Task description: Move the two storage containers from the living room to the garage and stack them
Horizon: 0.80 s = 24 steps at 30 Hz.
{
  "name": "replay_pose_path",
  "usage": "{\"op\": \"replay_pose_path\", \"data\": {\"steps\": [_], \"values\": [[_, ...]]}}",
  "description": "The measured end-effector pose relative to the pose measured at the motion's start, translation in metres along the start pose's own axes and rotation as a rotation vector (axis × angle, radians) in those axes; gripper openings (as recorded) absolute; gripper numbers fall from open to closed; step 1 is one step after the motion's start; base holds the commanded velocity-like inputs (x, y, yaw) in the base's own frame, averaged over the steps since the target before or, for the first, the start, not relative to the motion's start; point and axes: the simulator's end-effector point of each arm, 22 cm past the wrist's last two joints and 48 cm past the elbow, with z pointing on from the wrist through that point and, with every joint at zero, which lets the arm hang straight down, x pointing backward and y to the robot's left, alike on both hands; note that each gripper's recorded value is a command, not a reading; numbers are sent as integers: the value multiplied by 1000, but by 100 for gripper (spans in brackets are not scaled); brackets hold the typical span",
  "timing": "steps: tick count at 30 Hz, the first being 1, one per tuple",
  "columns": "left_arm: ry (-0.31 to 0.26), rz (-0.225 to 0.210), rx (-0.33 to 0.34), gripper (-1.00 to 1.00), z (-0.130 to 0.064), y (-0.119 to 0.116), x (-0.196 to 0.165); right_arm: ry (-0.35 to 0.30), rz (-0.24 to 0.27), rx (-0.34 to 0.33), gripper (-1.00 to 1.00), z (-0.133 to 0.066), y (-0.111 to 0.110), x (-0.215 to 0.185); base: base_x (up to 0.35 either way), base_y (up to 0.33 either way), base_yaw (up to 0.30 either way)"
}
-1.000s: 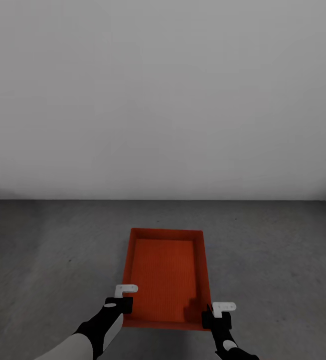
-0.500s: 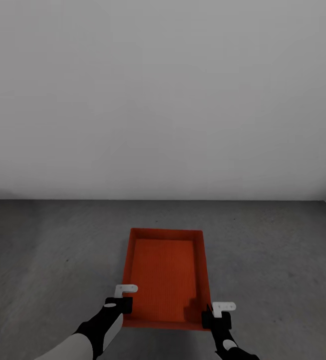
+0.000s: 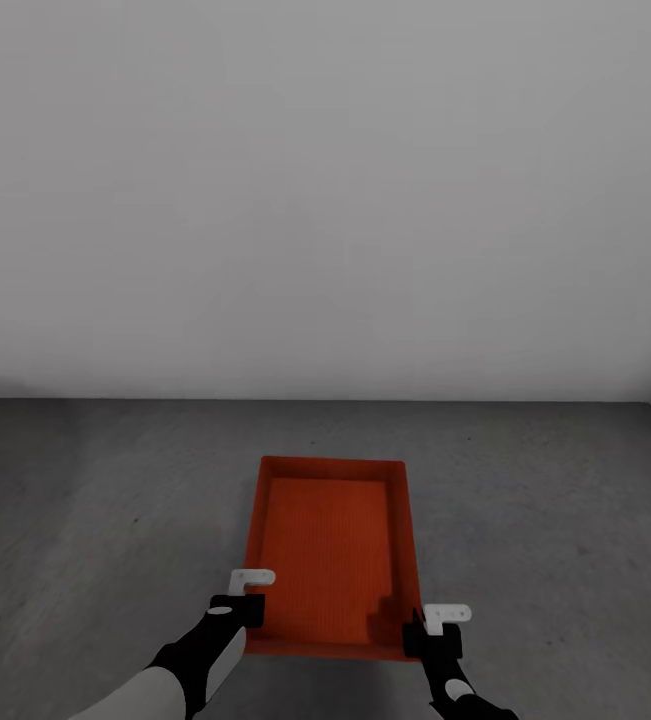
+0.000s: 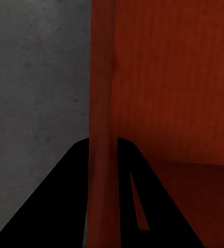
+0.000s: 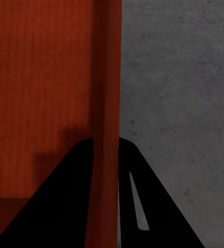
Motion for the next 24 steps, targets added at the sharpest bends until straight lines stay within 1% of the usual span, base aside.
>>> {"op": "replay_pose_path", "data": {"steps": [13,19,24], "values": [[0,0,0,-100,0,0,0,0,1,0,-100,0,0,0,0,0,3],[-1,-2,0,-100,0,0,-1,-1,-2,-1,-100,0,0,-2,0,0,108],[-2,-2,0,-100,-1,0,-1,-2,-2,-1,-100,0,0,-2,0,0,27]]}}
